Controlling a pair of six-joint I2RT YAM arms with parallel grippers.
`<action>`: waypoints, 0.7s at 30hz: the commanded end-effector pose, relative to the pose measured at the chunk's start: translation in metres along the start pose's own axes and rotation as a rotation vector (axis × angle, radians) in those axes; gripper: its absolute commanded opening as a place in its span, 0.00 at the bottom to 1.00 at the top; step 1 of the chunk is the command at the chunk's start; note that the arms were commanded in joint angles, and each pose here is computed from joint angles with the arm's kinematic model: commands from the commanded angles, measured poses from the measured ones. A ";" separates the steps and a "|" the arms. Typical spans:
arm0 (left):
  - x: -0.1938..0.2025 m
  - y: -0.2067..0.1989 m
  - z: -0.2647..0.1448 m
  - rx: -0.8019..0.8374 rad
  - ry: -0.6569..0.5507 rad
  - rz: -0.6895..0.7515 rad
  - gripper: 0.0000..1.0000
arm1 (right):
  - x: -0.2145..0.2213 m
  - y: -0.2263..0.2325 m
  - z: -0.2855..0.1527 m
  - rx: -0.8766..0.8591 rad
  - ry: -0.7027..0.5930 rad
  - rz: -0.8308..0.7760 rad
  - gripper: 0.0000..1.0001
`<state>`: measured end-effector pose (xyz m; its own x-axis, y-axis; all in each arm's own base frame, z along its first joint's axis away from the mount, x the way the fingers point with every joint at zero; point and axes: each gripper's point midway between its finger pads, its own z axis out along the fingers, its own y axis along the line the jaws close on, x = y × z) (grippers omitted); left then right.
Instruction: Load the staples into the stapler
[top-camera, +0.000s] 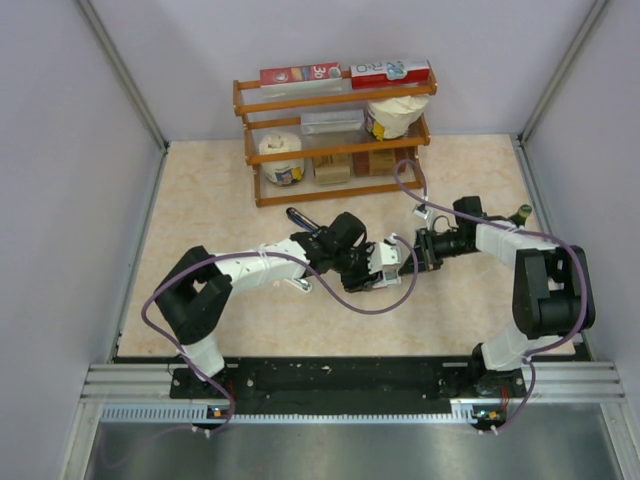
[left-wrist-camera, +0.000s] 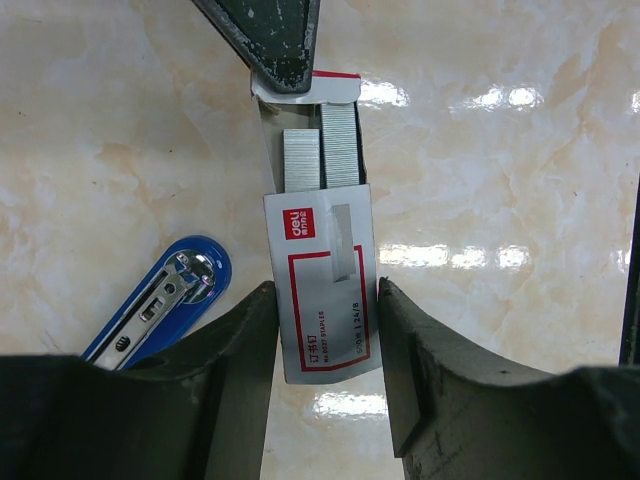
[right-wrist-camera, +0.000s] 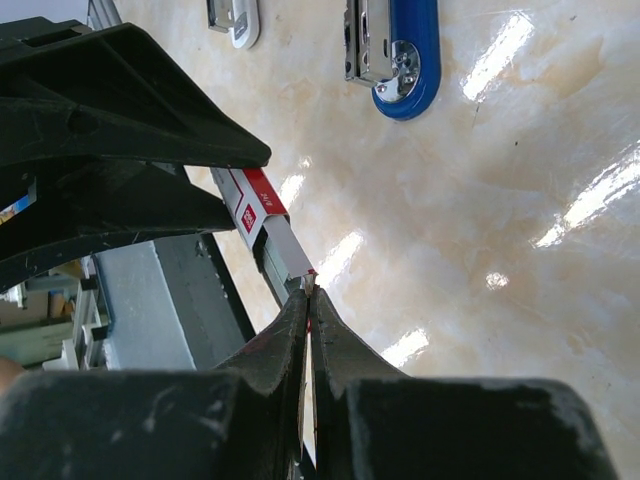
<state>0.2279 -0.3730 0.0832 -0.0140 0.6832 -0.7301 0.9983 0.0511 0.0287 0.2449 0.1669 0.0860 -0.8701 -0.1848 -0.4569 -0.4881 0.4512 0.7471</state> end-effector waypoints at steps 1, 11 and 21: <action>-0.004 -0.005 0.005 0.026 -0.022 0.006 0.48 | -0.014 0.000 -0.005 0.003 -0.023 -0.050 0.00; 0.005 -0.015 0.020 0.057 0.013 -0.001 0.49 | -0.006 -0.009 -0.003 0.026 0.000 -0.025 0.00; 0.011 -0.021 0.034 0.072 0.045 -0.008 0.49 | 0.006 -0.025 0.000 0.067 0.043 0.010 0.00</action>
<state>0.2102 -0.3807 0.0509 -0.0238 0.7238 -0.6896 0.9997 0.0120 -0.0219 0.2419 0.1598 0.0666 -0.8920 -0.2059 -0.4025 -0.4496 0.4975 0.7419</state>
